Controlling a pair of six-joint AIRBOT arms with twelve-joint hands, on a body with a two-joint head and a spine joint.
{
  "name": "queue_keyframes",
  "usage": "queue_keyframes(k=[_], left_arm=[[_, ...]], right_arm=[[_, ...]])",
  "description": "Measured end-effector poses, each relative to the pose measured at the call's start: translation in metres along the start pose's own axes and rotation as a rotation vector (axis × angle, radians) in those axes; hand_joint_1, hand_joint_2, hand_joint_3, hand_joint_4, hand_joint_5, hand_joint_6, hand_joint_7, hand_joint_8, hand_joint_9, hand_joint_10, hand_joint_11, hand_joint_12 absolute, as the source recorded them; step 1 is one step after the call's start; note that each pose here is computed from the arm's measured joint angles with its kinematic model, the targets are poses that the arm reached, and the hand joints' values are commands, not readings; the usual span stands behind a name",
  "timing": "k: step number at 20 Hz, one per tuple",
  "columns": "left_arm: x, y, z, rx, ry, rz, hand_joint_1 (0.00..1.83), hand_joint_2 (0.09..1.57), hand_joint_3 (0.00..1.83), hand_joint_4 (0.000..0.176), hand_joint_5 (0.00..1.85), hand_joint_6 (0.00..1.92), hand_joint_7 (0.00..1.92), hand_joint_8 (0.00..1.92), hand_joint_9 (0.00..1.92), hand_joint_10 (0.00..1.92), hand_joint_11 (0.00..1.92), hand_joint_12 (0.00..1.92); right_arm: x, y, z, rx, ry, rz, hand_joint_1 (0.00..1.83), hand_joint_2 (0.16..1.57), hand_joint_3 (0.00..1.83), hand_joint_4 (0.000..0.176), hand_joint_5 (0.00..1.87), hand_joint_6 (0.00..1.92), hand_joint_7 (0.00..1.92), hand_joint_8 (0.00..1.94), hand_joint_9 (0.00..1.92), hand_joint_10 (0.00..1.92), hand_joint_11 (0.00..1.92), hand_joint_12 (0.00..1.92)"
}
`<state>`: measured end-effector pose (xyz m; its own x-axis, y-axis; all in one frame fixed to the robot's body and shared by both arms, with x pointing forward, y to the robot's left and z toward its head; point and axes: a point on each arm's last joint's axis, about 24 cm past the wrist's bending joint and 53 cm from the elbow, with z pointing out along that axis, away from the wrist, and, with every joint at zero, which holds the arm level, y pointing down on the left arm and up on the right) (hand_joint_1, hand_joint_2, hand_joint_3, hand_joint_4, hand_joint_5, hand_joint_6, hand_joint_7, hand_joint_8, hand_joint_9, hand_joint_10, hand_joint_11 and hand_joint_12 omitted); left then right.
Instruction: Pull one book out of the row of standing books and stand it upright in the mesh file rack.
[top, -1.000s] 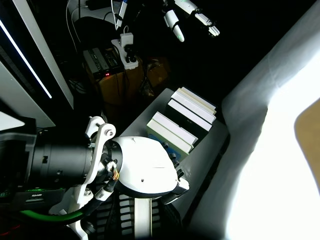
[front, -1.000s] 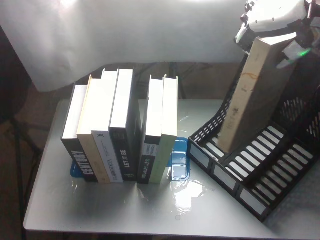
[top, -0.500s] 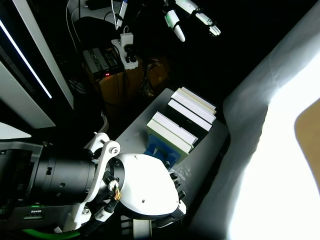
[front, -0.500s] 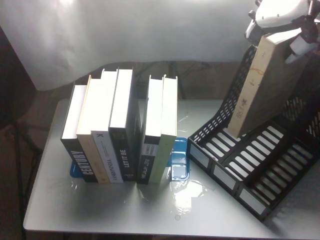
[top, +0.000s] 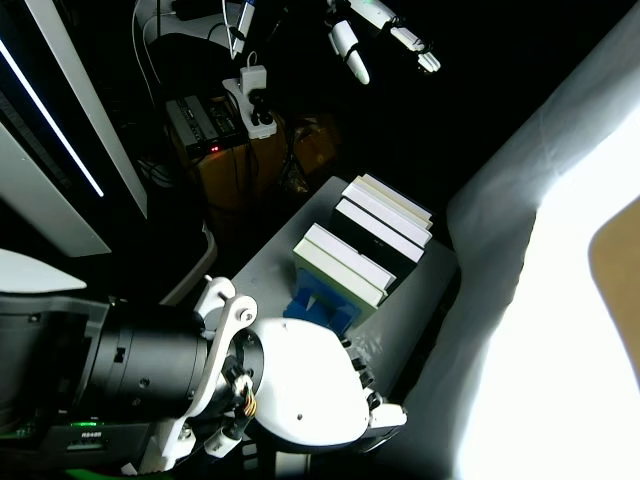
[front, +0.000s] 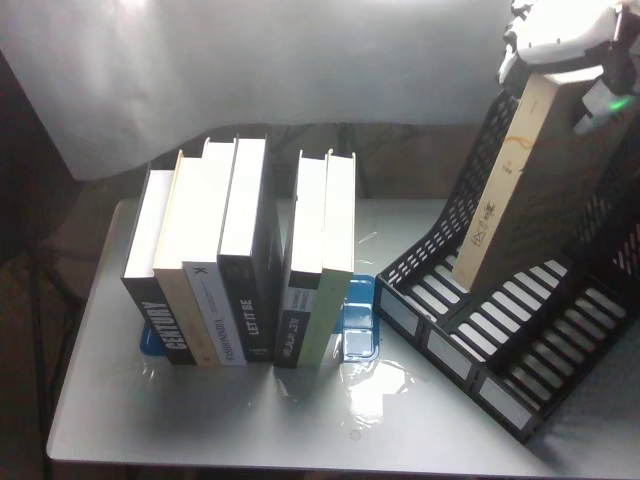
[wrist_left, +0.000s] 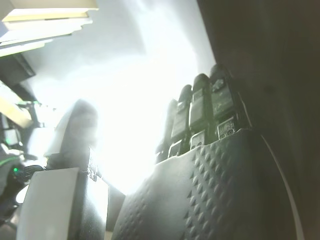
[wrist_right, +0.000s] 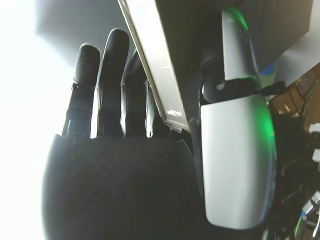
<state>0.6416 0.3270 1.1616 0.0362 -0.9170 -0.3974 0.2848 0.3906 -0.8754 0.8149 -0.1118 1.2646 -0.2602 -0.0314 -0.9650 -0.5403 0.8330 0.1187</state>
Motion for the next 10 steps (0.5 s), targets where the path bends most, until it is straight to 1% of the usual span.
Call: queue_keyframes(k=[1, 2, 3, 4, 5, 6, 7, 8, 9, 10], left_arm=[[0.0, 0.0, 0.0, 0.0, 0.0, 0.0, 0.72, 1.37, 0.0, 0.041, 0.0, 0.0, 0.0, 0.0, 0.0, 0.0, 0.0, 0.0], [0.001, 0.0, 0.0, 0.002, 0.002, 0.0, 0.73, 1.37, 0.0, 0.045, 0.0, 0.0, 0.0, 0.0, 0.0, 0.0, 0.0, 0.0], [0.002, 0.0, 0.0, 0.001, 0.002, -0.003, 0.73, 1.36, 0.0, 0.046, 0.0, 0.0, 0.0, 0.0, 0.0, 0.0, 0.0, 0.0], [0.002, 0.001, 0.0, 0.001, 0.003, -0.002, 0.72, 1.36, 0.0, 0.045, 0.0, 0.0, 0.0, 0.0, 0.0, 0.0, 0.0, 0.0], [0.002, 0.002, 0.0, -0.003, 0.0, -0.003, 0.71, 1.36, 0.0, 0.05, 0.0, 0.0, 0.0, 0.0, 0.0, 0.0, 0.0, 0.0], [0.002, 0.002, 0.0, -0.002, 0.0, -0.003, 0.7, 1.36, 0.0, 0.045, 0.0, 0.0, 0.0, 0.0, 0.0, 0.0, 0.0, 0.0], [0.002, 0.002, 0.0, -0.001, 0.001, -0.003, 0.7, 1.36, 0.0, 0.046, 0.0, 0.0, 0.0, 0.0, 0.0, 0.0, 0.0, 0.0], [0.003, 0.002, 0.0, 0.0, 0.004, -0.003, 0.69, 1.36, 0.0, 0.033, 0.0, 0.0, 0.0, 0.0, 0.0, 0.0, 0.0, 0.0], [0.003, 0.002, 0.0, 0.001, 0.004, -0.003, 0.67, 1.36, 0.0, 0.046, 0.0, 0.0, 0.0, 0.0, 0.0, 0.0, 0.0, 0.0], [0.003, 0.002, 0.0, 0.0, 0.004, -0.003, 0.67, 1.36, 0.0, 0.046, 0.0, 0.0, 0.0, 0.0, 0.0, 0.0, 0.0, 0.0]], right_arm=[[0.001, 0.0, 0.001, 0.001, 0.001, 0.0, 1.1, 1.34, 0.0, 0.0, 0.67, 1.59, 0.53, 1.53, 0.34, 1.1, 0.0, 1.73], [0.004, 0.0, 0.002, 0.002, 0.008, 0.002, 1.1, 1.34, 0.0, 0.0, 0.67, 1.59, 0.53, 1.54, 0.34, 1.09, 0.0, 1.73], [0.004, -0.003, 0.002, 0.011, 0.01, 0.01, 1.1, 1.33, 0.0, 0.0, 0.67, 1.57, 0.56, 1.52, 0.38, 1.11, 0.01, 1.76], [0.006, -0.005, 0.002, 0.02, 0.016, -0.003, 1.1, 1.33, 0.0, 0.0, 0.66, 1.56, 0.57, 1.52, 0.38, 1.15, 0.0, 1.79], [0.007, -0.008, 0.002, 0.03, 0.022, -0.01, 1.1, 1.33, 0.0, 0.0, 0.66, 1.55, 0.58, 1.53, 0.39, 1.16, 0.0, 1.79], [0.007, -0.009, 0.002, 0.033, 0.021, -0.013, 1.1, 1.31, 0.0, 0.017, 0.64, 1.52, 0.63, 1.51, 0.4, 1.16, 0.01, 1.76], [0.006, -0.009, 0.002, 0.036, 0.02, -0.015, 1.14, 1.31, 0.0, 0.0, 0.49, 1.56, 0.76, 1.47, 0.45, 1.2, 0.05, 1.78], [0.007, -0.01, 0.002, 0.037, 0.022, -0.023, 1.26, 1.26, 0.0, 0.0, 0.4, 0.99, 0.71, 1.44, 0.43, 1.21, 0.01, 1.8], [0.009, -0.011, 0.002, 0.04, 0.025, -0.025, 1.17, 1.2, 0.0, 0.0, 0.42, 0.67, 0.53, 0.93, 0.39, 1.15, 0.0, 1.76], [0.01, -0.011, 0.003, 0.042, 0.026, -0.03, 1.17, 1.2, 0.0, 0.0, 0.42, 0.67, 0.53, 0.93, 0.39, 1.15, 0.0, 1.76]])
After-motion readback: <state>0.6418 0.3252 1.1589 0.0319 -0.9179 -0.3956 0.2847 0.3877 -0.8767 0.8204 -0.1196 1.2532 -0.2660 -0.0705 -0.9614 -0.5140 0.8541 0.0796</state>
